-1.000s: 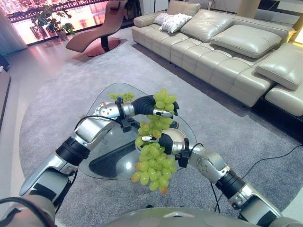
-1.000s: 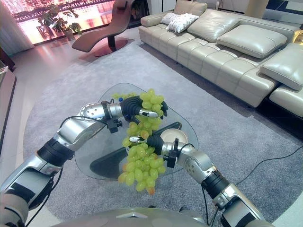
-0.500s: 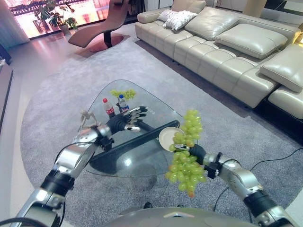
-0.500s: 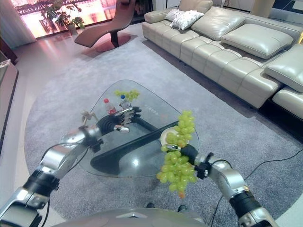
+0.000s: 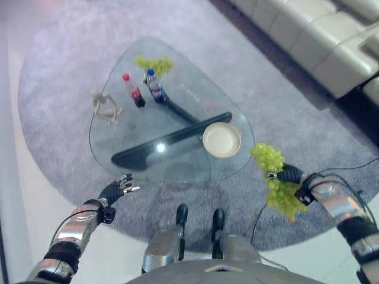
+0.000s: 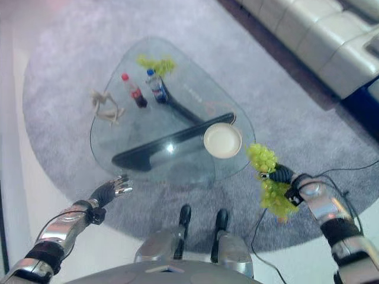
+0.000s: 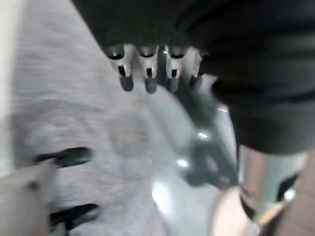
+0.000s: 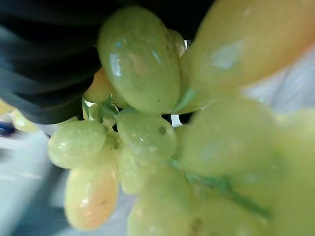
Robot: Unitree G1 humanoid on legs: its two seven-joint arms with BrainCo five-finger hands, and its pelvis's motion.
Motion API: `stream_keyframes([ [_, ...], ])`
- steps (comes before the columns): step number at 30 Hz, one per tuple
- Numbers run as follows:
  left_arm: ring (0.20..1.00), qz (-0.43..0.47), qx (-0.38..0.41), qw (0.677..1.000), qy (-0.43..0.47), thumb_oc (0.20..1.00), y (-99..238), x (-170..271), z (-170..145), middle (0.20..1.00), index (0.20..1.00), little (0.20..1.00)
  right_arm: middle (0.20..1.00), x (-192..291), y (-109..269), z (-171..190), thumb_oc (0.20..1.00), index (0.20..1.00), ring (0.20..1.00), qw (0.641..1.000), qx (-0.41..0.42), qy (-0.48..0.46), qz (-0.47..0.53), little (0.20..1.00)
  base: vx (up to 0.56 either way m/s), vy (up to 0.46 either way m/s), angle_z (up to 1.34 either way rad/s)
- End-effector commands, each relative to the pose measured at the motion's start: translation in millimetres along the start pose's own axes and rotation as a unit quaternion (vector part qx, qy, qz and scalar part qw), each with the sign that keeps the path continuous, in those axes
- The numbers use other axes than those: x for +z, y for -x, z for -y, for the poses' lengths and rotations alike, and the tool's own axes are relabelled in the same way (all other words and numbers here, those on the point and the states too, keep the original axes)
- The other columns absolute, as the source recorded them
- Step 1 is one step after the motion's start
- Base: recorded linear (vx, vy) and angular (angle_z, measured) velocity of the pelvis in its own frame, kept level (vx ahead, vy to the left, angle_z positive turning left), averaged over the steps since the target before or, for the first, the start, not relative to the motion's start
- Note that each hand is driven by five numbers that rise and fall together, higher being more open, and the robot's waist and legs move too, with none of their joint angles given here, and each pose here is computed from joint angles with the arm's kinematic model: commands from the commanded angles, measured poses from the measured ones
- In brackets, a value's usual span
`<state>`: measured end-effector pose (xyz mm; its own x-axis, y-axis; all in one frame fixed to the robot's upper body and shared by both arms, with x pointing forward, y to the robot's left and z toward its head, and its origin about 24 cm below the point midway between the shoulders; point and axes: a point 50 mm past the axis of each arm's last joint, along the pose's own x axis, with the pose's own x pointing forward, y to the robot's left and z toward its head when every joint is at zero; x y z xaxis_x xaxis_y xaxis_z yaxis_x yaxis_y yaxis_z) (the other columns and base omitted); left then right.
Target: Pick up fruits into the plate
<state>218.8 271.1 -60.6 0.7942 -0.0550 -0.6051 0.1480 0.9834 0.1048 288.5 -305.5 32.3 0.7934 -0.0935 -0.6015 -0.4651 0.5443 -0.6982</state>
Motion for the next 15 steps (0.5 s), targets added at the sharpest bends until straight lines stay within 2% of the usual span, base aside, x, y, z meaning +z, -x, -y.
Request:
stream_keyframes([
  [1, 1.000, 0.030, 0.032, 0.998, -0.043, 1.000, -12, 18, 1, 1.000, 1.000, 1.000, 0.200, 35, 6, 61, 0.200, 0.200, 0.200, 0.988, -0.117, 0.103, 0.002, 0.200, -0.10, -0.044, 0.11],
  [8, 1.000, -0.024, 0.040, 0.998, -0.049, 1.000, -23, 6, 7, 1.000, 1.000, 1.000, 0.200, 59, 5, 107, 0.200, 0.200, 0.200, 0.963, -0.223, 0.145, -0.051, 0.200, -0.05, -0.026, 0.18],
  [15, 1.000, -0.029, 0.020, 0.998, -0.057, 1.000, -29, 6, 26, 1.000, 1.000, 1.000, 0.200, 78, 11, 134, 0.200, 0.200, 0.200, 0.943, -0.311, 0.107, -0.050, 0.200, 0.01, 0.042, 0.11],
])
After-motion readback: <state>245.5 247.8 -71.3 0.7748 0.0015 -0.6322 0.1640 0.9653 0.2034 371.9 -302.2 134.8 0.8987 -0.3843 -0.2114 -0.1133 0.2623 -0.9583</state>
